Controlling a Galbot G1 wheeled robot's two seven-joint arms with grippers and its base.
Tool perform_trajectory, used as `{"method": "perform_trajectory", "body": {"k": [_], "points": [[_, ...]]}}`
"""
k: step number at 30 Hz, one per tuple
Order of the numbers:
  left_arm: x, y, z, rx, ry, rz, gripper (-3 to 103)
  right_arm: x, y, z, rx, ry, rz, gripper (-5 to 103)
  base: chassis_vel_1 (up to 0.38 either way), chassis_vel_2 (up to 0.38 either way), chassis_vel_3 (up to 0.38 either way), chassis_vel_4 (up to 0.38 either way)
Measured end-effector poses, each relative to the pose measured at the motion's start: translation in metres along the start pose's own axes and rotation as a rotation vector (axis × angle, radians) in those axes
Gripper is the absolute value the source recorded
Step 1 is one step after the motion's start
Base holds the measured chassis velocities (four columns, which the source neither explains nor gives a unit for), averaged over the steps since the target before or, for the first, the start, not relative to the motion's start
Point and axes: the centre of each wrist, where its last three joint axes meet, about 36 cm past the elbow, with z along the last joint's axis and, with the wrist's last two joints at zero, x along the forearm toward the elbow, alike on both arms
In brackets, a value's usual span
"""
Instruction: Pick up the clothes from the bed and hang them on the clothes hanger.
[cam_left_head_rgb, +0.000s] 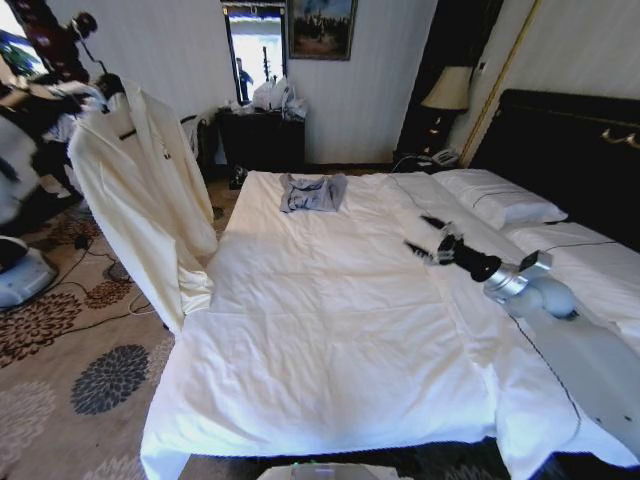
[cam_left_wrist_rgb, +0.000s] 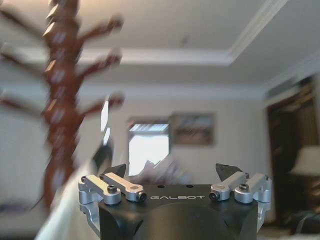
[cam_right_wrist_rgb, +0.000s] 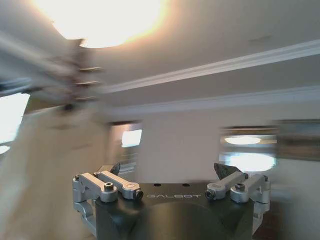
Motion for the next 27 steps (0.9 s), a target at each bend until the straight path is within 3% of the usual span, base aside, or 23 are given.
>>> {"method": "perform_trajectory", "body": {"k": [1,2,4,6,8,10,12,14,18,20,27], "points": [[0.015,-0.011,0.016,-0.006,0.037,-0.026,100,0.01,0.014,-0.002,-0.002,-0.009,0.13,100,0.0,0.0,0.0,0.0],[0.015,-0.011,0.016,-0.006,0.037,-0.026,100,0.01,0.014,-0.002,-0.002,-0.009,0.13,100,0.0,0.0,0.0,0.0],[0.055,-0.033,0.065,-0.055,0.055,-0.06,100,0.038,0.042,0.002,-0.001,-0.044,0.31,100,0.0,0.0,0.0,0.0],[0.065,-0.036,0.079,-0.066,0.049,-0.065,100,0.045,0.05,0.003,0.003,-0.05,0.341,100,0.0,0.0,0.0,0.0],[0.101,-0.046,0.125,-0.084,0.048,-0.076,100,0.066,0.072,0.003,0.034,-0.059,0.394,100,0.0,0.0,0.0,0.0],[0.15,-0.058,0.175,-0.053,0.096,-0.095,100,0.09,0.103,0.006,0.105,-0.043,0.416,100,0.0,0.0,0.0,0.0],[0.162,-0.061,0.185,-0.047,0.104,-0.097,100,0.094,0.111,0.006,0.115,-0.034,0.417,100,0.0,0.0,0.0,0.0],[0.196,-0.076,0.212,-0.053,0.117,-0.082,100,0.112,0.149,0.013,0.152,-0.003,0.446,100,0.0,0.0,0.0,0.0],[0.223,-0.1,0.228,-0.04,0.111,-0.046,100,0.127,0.193,0.025,0.145,0.016,0.512,100,0.0,0.0,0.0,0.0],[0.237,-0.119,0.23,-0.003,0.099,-0.007,100,0.132,0.219,0.029,0.129,0.028,0.553,100,0.0,0.0,0.0,0.0],[0.239,-0.124,0.23,0.012,0.094,0.008,100,0.132,0.223,0.03,0.124,0.028,0.549,100,0.0,0.0,0.0,0.0]]}}
